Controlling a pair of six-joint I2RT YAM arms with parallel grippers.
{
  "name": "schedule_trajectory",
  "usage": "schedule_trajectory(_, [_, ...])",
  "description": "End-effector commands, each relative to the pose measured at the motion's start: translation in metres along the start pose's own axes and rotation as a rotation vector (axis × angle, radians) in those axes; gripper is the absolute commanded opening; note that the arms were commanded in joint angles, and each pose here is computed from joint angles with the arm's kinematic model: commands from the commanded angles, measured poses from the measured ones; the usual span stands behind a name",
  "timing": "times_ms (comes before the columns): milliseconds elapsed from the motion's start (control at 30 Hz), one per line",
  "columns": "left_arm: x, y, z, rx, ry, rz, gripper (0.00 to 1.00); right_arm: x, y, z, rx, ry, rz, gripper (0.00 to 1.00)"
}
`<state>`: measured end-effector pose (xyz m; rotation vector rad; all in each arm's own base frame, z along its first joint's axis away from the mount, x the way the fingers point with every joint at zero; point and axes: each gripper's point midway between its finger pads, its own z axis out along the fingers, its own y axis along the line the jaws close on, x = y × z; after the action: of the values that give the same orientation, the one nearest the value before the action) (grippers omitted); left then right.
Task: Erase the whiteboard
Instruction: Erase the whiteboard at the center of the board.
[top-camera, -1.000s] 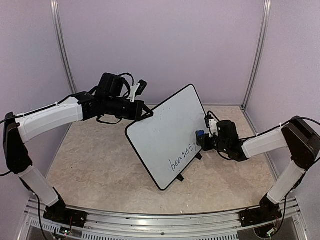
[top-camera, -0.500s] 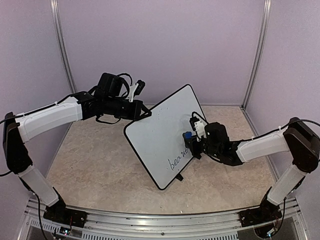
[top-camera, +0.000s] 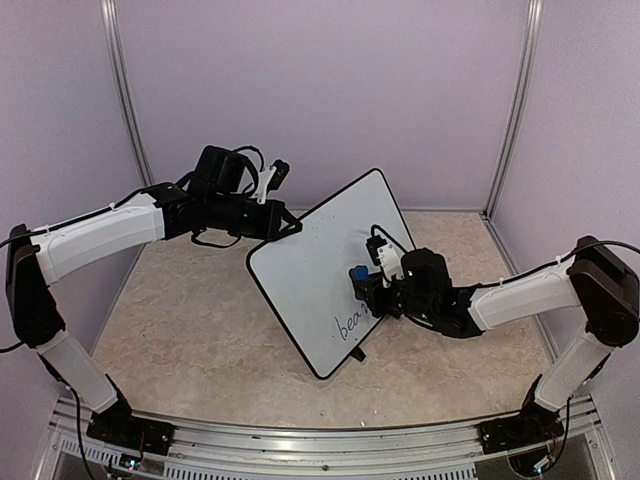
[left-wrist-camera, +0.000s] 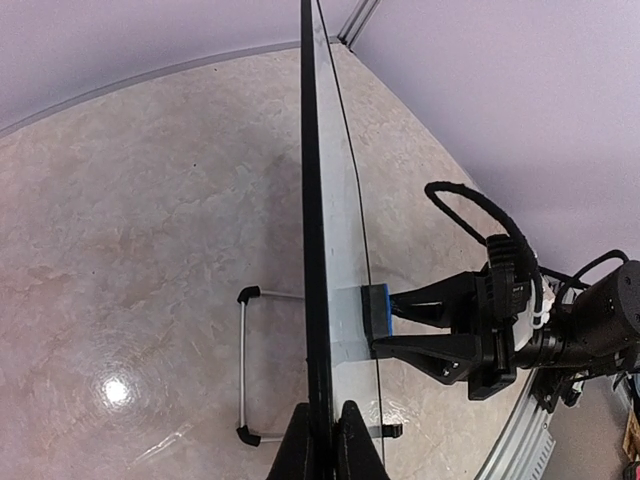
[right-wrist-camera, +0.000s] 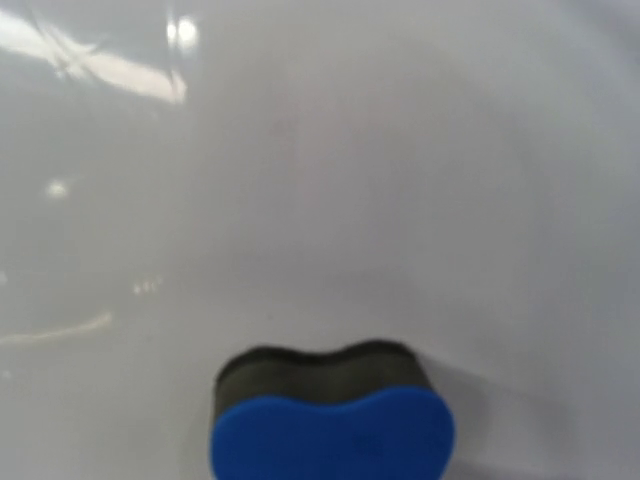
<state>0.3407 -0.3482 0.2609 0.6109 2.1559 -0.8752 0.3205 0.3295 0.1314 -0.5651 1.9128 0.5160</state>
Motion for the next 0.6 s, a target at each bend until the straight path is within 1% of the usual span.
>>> schedule_trajectory(0, [0.011, -0.053, 0.004, 0.212, 0.027, 0.158, 0.00, 0.049, -0.016, 0.001, -0.041, 0.140, 0.064, 0.30])
schedule_trajectory(133, [0.010, -0.053, 0.003, 0.211, 0.024, 0.156, 0.00, 0.052, -0.053, -0.006, 0.016, 0.141, 0.115, 0.30])
schedule_trajectory(333, [0.011, -0.052, 0.004, 0.212, 0.028, 0.155, 0.00, 0.063, -0.088, -0.011, 0.085, 0.153, 0.151, 0.29])
schedule_trajectory(500, [0.013, -0.052, 0.006, 0.215, 0.034, 0.151, 0.00, 0.070, -0.098, -0.009, 0.106, 0.164, 0.148, 0.29])
schedule_trajectory(567, [0.013, -0.051, 0.007, 0.215, 0.034, 0.150, 0.00, 0.068, -0.092, -0.006, 0.072, 0.157, 0.139, 0.30])
